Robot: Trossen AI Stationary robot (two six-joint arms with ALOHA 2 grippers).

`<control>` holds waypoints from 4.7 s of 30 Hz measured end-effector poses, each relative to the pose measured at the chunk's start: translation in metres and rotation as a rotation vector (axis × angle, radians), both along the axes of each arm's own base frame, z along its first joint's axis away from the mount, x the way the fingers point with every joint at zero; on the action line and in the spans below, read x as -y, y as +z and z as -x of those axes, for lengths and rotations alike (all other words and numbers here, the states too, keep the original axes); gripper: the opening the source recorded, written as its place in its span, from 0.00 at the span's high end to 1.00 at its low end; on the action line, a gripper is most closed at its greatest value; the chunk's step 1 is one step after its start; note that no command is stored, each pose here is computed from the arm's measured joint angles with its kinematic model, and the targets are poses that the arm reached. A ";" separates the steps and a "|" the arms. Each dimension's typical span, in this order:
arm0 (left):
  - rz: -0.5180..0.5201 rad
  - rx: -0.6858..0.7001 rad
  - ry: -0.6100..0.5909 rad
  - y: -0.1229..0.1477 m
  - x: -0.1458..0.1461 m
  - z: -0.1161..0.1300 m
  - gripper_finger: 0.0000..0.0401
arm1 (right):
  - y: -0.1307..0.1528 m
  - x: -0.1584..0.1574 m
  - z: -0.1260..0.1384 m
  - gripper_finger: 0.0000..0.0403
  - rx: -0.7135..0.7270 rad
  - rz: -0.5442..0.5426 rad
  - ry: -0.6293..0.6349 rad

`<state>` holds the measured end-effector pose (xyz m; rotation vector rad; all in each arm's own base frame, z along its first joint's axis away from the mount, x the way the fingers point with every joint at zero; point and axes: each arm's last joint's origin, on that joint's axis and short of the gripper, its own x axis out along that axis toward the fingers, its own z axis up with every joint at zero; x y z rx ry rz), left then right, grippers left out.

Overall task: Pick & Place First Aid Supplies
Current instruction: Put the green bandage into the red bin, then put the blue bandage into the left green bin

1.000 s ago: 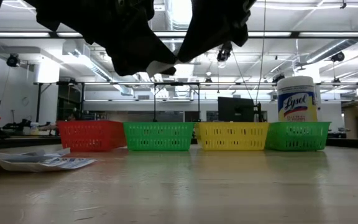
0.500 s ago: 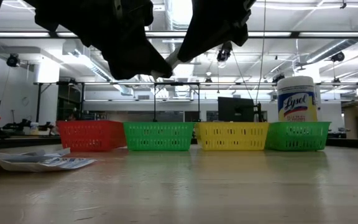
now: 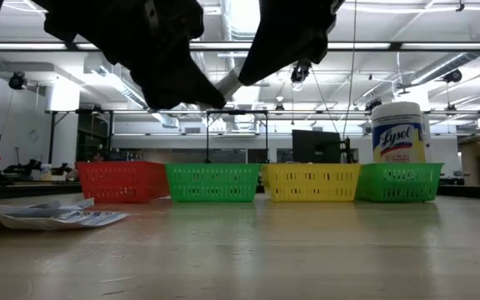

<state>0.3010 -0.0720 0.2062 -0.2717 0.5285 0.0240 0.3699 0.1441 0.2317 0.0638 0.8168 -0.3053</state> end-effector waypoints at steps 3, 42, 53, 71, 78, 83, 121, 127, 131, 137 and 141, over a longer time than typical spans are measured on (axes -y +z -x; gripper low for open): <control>-0.010 -0.045 0.015 -0.004 -0.001 0.002 1.00 | 0.000 -0.001 0.000 0.98 -0.009 -0.006 0.014; 0.101 -0.507 0.962 -0.026 -0.098 0.058 1.00 | -0.048 -0.007 0.053 0.98 -0.347 0.071 -0.059; 0.096 -0.538 0.979 -0.035 -0.098 0.055 1.00 | -0.048 -0.009 0.053 0.98 -0.344 0.071 -0.053; 0.067 -0.575 0.930 -0.042 -0.098 0.051 0.94 | -0.048 -0.010 0.052 0.98 -0.334 0.065 -0.053; 0.061 -0.576 0.927 -0.041 -0.098 0.051 0.76 | -0.048 -0.010 0.052 0.98 -0.332 0.064 -0.053; 0.063 -0.562 0.912 -0.035 -0.097 0.054 0.66 | -0.048 -0.010 0.052 0.98 -0.331 0.064 -0.053; -0.341 -0.267 0.555 0.036 -0.046 0.107 0.64 | -0.048 -0.005 0.090 0.98 -0.697 -0.124 -0.331; -0.307 -0.198 0.483 0.028 -0.035 0.124 0.64 | -0.047 -0.007 0.091 0.98 -0.698 -0.121 -0.323; -0.251 -0.131 0.405 0.024 -0.028 0.135 0.64 | -0.047 -0.007 0.092 0.98 -0.698 -0.121 -0.322; -0.134 -0.080 0.240 0.014 -0.016 0.146 0.64 | -0.047 -0.007 0.091 0.98 -0.694 -0.116 -0.321; -0.012 -0.061 0.104 0.000 -0.008 0.147 0.64 | -0.047 -0.007 0.091 0.98 -0.693 -0.115 -0.321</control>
